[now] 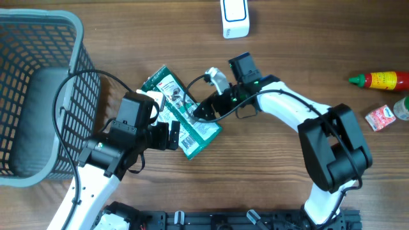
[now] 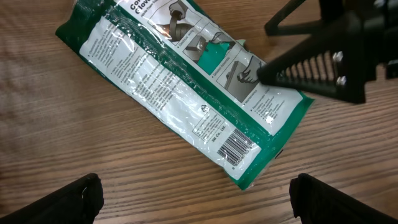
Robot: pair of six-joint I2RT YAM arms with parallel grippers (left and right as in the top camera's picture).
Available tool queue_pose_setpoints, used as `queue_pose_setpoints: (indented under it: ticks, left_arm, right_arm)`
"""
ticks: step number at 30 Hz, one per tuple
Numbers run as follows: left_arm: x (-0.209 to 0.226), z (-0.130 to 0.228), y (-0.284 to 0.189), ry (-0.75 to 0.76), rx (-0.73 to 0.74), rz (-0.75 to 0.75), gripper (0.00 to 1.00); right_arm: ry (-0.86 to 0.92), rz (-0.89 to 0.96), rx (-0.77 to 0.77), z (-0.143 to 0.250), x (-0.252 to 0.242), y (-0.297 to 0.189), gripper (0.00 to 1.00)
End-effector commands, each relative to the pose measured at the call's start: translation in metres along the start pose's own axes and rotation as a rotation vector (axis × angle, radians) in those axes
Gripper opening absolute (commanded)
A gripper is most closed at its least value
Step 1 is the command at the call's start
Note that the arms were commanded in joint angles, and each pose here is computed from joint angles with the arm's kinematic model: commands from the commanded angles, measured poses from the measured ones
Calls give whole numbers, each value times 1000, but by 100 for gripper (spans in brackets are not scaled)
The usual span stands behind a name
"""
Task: Scan the item barcode
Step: 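Reach the right gripper to the green gloves package and grasp it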
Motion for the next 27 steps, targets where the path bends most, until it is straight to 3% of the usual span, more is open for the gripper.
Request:
queue_pose_setpoints:
  ticks: [1,6,9,11,15,20,27]
  left_arm:
    - [-1,0,1,12,1,13,100]
    - [-1,0,1,12,1,12,100]
    - [-1,0,1,12,1,13,100]
    - [-1,0,1,12,1,12,100]
    - [-1,0,1,12,1,13,100]
    - [-1,0,1,12,1,13,100]
    - [-1,0,1,12,1,12,100]
  right_arm:
    - [-64,-36,52,13,13,13,93]
    - [-86,27,112,29,10,32,73]
    - [-58,33,128,33,5,37,50]
    - [-49,35,126,33,4,36,42]
    - [-37,43,120,31,2,36,4]
    - [157,173,76,25,-23,28,4]
    - [366,113,-32,2,-37,-20,4]
Point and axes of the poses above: each gripper's point midway between its finger pads, its own y axis out along the fingers, its own x axis along the line the jaws close on, z = x × y, the point moved 2 cm from there along -y, back along the fingers, and after that the axes turned 12 degrees about y, right-handed, at the moved point
